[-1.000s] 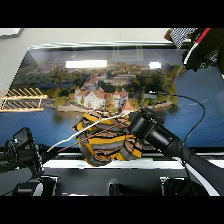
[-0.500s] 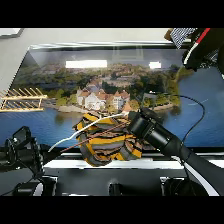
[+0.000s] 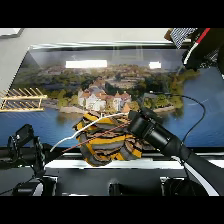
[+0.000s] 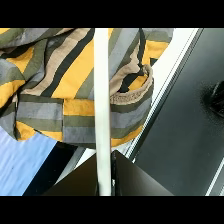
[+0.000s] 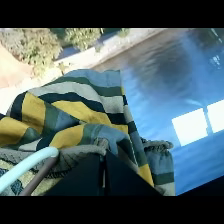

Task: Fold the clothes and pants, and hang the long-sleeved shirts on hangers.

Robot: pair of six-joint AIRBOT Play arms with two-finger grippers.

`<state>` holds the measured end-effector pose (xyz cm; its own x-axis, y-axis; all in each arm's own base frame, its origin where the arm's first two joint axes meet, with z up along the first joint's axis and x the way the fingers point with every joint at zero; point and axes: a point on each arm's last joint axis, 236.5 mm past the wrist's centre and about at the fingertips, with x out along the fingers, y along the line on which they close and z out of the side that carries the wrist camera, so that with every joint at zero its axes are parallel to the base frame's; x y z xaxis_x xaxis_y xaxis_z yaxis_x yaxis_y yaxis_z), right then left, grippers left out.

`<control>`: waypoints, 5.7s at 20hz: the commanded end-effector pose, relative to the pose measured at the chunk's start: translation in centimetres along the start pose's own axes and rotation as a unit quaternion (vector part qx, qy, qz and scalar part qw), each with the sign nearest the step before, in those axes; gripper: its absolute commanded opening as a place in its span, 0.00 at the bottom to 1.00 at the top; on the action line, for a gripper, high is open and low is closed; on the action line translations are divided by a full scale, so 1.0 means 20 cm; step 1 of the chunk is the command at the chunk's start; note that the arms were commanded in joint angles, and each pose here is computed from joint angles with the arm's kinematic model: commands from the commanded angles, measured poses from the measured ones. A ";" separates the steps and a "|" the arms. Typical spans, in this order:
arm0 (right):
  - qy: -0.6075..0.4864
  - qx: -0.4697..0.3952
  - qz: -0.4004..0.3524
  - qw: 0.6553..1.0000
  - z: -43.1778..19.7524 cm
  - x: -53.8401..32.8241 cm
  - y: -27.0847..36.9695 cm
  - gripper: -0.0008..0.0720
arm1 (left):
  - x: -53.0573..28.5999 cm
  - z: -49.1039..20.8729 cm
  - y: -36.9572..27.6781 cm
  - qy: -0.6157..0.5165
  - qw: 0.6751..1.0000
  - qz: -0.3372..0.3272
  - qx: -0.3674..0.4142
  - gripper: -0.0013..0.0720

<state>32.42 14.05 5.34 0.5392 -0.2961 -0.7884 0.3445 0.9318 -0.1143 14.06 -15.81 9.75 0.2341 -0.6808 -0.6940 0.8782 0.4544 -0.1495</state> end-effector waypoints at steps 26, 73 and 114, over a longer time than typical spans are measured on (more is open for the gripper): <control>-0.028 0.062 0.001 0.998 0.06 0.00 0.00 0.05 | 0.00 -0.01 -0.06 -0.003 1.000 -0.016 0.004 0.06; -0.044 0.097 0.142 0.984 0.30 -0.46 -0.02 0.05 | 0.18 0.23 0.13 -0.101 0.989 0.010 0.105 0.06; 0.009 0.051 0.255 0.965 0.24 -0.71 0.15 0.06 | 0.62 0.39 0.10 -0.119 0.989 -0.040 0.076 0.06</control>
<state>29.93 19.57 19.30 0.6621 0.1805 -0.7273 0.1250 0.9304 0.3447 21.89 -27.37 6.46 0.2368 -0.8333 -0.4995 0.9466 0.3136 -0.0744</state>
